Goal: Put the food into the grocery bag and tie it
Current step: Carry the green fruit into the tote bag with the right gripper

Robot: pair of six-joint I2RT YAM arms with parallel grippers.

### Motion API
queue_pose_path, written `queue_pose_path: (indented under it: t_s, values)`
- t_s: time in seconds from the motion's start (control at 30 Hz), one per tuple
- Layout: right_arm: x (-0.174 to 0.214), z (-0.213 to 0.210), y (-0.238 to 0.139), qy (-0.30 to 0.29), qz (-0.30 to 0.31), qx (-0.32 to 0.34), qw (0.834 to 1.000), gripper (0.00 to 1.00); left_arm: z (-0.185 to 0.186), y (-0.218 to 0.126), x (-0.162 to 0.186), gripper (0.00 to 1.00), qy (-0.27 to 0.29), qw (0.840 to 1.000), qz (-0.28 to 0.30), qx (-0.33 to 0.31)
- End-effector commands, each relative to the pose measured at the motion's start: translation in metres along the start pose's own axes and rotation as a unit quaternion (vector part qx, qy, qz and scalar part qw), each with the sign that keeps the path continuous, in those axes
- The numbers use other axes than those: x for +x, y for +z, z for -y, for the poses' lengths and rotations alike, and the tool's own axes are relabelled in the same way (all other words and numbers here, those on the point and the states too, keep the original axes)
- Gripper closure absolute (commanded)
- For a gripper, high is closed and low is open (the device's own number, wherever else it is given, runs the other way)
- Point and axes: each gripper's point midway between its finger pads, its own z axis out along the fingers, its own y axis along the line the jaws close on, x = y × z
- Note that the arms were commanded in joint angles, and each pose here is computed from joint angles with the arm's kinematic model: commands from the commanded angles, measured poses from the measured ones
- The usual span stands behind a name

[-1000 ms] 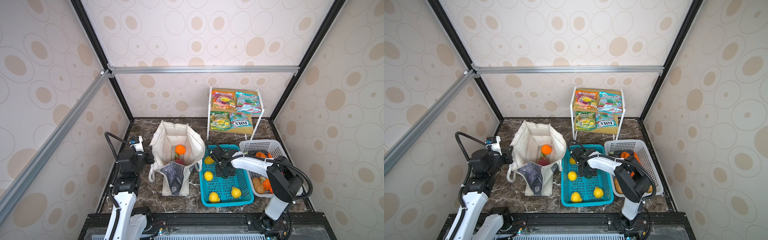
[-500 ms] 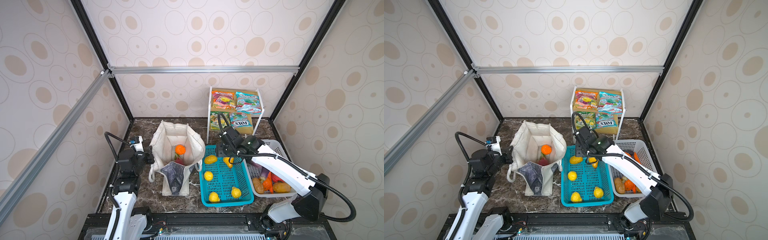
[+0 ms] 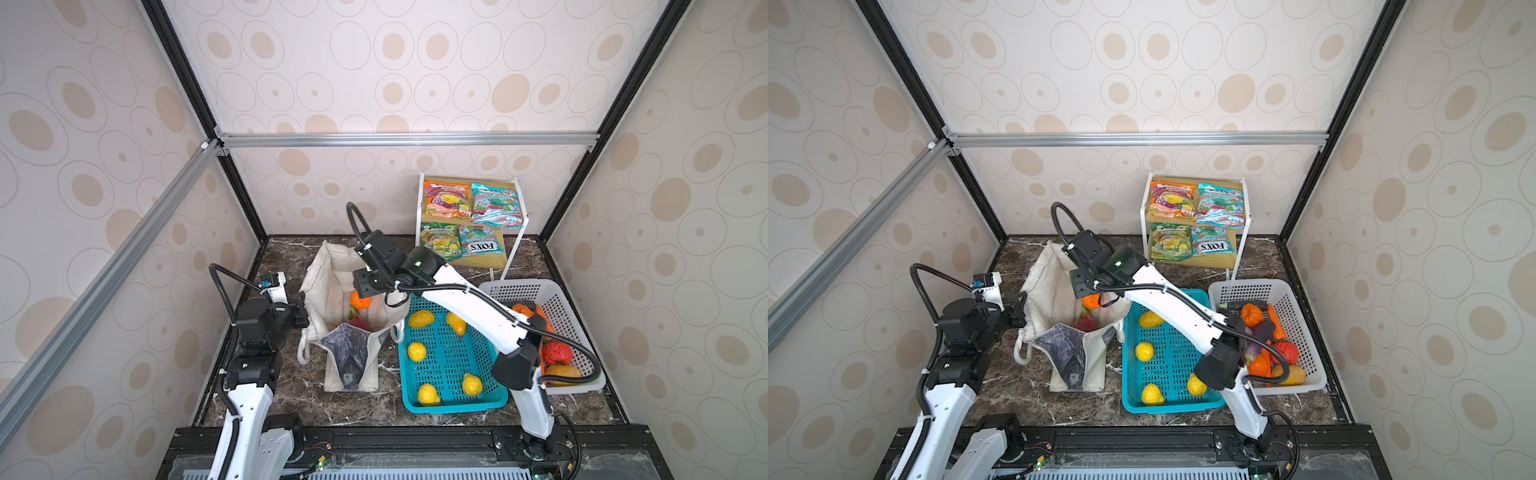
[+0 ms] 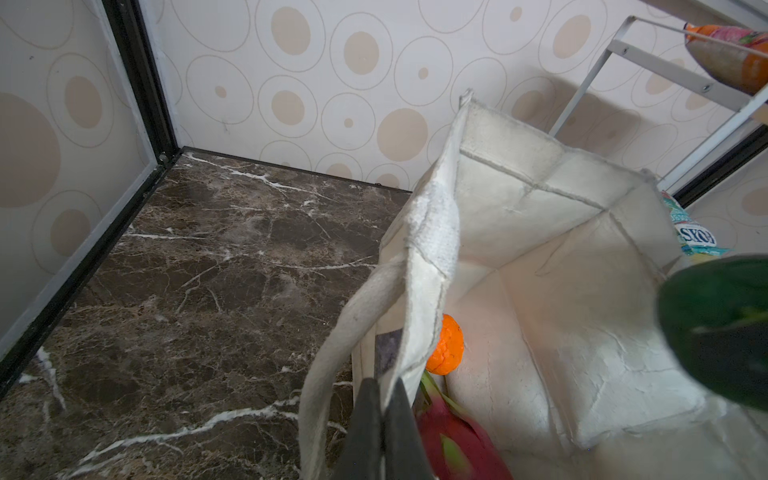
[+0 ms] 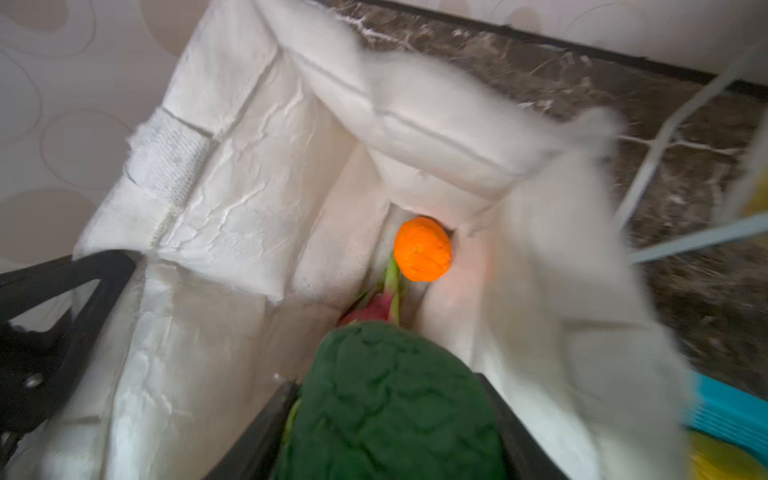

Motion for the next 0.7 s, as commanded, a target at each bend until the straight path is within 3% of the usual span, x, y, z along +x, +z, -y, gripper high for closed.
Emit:
queue_pose_path:
  t_s: [0.0,0.23,0.33,0.43,0.57,0.6,0.67]
  values:
    - [0.04,-0.002,0.025,-0.019,-0.085,0.008,0.996,0.49,0.004,-0.006,-0.016,1.0,0.019,0.999,0.027,0.006]
    - [0.077,0.005,0.072,-0.011,-0.141,0.032,0.989,0.48,0.005,-0.005,-0.015,1.0,0.019,0.999,0.025,0.009]
    - [0.079,0.005,0.072,-0.011,-0.146,0.033,0.989,0.4,0.005,-0.006,-0.016,1.0,0.019,0.999,0.027,0.009]
    - [0.068,0.002,0.055,-0.015,-0.131,0.023,0.991,0.22,0.005,-0.006,-0.016,1.0,0.02,0.999,0.028,0.009]
    - [0.04,-0.003,0.009,-0.022,-0.08,0.009,0.997,0.11,0.005,-0.007,-0.017,1.0,0.02,0.999,0.029,0.008]
    - [0.032,-0.004,-0.007,-0.022,-0.064,0.004,0.998,0.0,0.005,-0.007,-0.017,1.0,0.02,0.999,0.03,0.007]
    - [0.019,0.0,-0.034,-0.021,-0.034,0.004,0.999,0.0,0.005,-0.007,-0.017,1.0,0.02,0.999,0.03,0.007]
